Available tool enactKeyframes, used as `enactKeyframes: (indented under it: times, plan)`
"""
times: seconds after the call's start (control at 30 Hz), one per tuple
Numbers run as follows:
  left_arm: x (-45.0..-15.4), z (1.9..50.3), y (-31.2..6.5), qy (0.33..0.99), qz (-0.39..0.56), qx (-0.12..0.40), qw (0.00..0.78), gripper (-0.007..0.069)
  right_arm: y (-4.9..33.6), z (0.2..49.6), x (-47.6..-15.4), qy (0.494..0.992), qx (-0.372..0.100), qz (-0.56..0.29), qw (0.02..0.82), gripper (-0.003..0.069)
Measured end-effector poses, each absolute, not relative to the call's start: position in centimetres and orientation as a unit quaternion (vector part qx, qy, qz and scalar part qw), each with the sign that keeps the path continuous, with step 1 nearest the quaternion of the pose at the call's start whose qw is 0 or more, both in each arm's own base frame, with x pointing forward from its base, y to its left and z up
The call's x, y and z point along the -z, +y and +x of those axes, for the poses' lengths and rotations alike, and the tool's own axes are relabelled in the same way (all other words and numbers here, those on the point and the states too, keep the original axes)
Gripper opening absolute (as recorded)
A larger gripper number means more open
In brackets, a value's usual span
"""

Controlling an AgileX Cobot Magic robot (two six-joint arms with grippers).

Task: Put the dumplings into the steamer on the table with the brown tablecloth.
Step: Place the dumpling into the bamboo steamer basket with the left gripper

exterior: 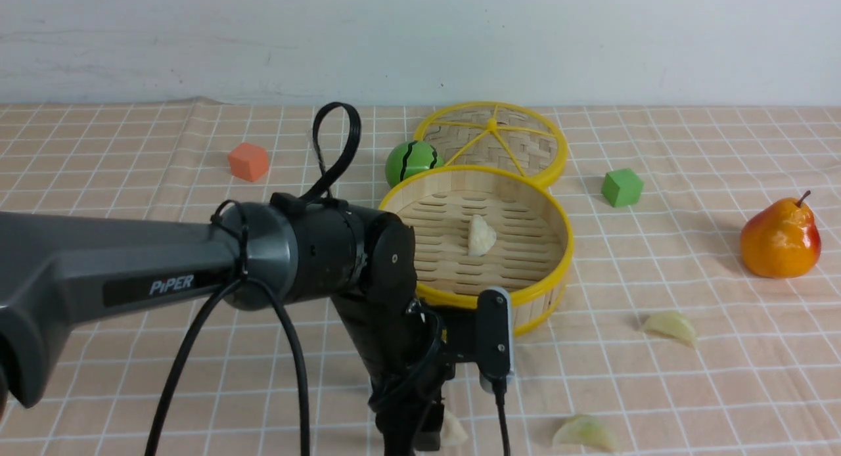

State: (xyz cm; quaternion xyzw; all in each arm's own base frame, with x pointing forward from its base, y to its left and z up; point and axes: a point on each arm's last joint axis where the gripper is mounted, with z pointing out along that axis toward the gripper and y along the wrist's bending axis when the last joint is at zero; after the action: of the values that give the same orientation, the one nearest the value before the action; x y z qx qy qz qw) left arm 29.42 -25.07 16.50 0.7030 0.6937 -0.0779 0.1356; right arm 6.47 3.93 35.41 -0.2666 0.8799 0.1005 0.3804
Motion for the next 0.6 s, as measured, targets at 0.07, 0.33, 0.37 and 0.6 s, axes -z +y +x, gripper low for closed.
enactKeyframes:
  times: [0.07, 0.33, 0.37, 0.6]
  plan:
    - [-16.6, 29.4, -25.1, 0.707, 0.690, 0.086, 0.130, 0.0341, 3.9, 6.5, -35.4, 0.880, -0.101, -0.266, 0.380, 0.0107]
    - [-22.5, 30.9, -26.9, 0.798, 0.576, 0.131, 0.123, 0.0341, 3.9, 6.5, -35.4, 0.883, -0.107, -0.252, 0.380, 0.0111]
    - [-24.2, 31.5, -27.3, 0.813, 0.552, 0.131, 0.133, 0.0341, 3.9, 6.5, -35.4, 0.884, -0.107, -0.251, 0.380, 0.0112]
    - [-30.0, 34.8, -27.3, 0.873, 0.417, 0.101, 0.232, 0.0341, 4.0, 6.6, -35.5, 0.883, -0.112, -0.243, 0.386, 0.0113]
